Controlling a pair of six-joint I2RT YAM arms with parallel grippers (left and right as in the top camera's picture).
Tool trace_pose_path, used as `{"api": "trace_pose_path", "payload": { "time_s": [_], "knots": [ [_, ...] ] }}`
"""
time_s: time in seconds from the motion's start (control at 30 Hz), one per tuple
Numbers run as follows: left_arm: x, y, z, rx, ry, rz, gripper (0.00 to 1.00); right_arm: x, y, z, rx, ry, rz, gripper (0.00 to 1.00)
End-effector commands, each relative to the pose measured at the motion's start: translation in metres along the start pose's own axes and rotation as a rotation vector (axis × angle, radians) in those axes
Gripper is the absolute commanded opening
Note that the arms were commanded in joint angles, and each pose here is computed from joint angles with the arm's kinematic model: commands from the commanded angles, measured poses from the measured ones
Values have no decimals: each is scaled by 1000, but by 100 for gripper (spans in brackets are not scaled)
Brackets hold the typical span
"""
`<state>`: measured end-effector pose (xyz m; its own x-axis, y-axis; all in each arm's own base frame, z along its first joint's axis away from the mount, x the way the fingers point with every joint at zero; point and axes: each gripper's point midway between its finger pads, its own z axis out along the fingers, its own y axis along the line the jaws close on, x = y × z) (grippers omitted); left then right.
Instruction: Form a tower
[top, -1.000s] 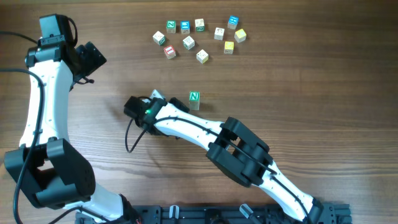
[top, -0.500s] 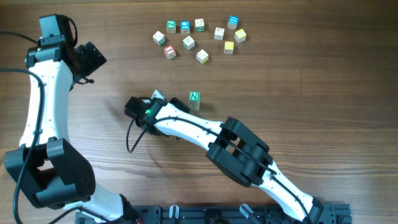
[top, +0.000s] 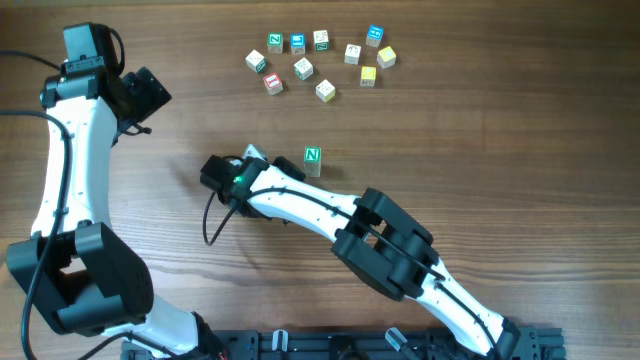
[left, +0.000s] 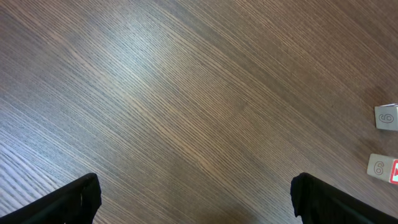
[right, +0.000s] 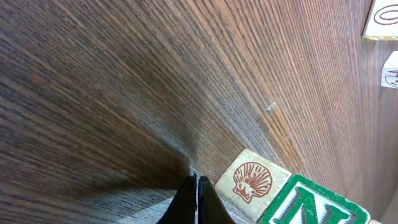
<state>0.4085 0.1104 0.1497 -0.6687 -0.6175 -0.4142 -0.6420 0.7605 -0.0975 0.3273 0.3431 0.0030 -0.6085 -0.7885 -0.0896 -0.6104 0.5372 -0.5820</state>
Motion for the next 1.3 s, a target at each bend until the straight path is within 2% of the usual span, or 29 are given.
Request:
{"api": "trace_pose_path", "payload": {
  "time_s": [0.0, 0.93, 1.1, 1.27],
  "knots": [
    [-8, 0, -10, 5, -34, 5, 100, 8, 0, 13, 29, 33, -16, 5],
    [-8, 0, -10, 5, -34, 5, 100, 19, -3, 17, 16, 81, 13, 4],
    [-8, 0, -10, 5, -34, 5, 100, 4, 16, 3, -1, 7, -36, 4],
    [-8, 0, -10, 5, -34, 5, 100, -30, 18, -18, -54, -108, 38, 4]
  ]
}}
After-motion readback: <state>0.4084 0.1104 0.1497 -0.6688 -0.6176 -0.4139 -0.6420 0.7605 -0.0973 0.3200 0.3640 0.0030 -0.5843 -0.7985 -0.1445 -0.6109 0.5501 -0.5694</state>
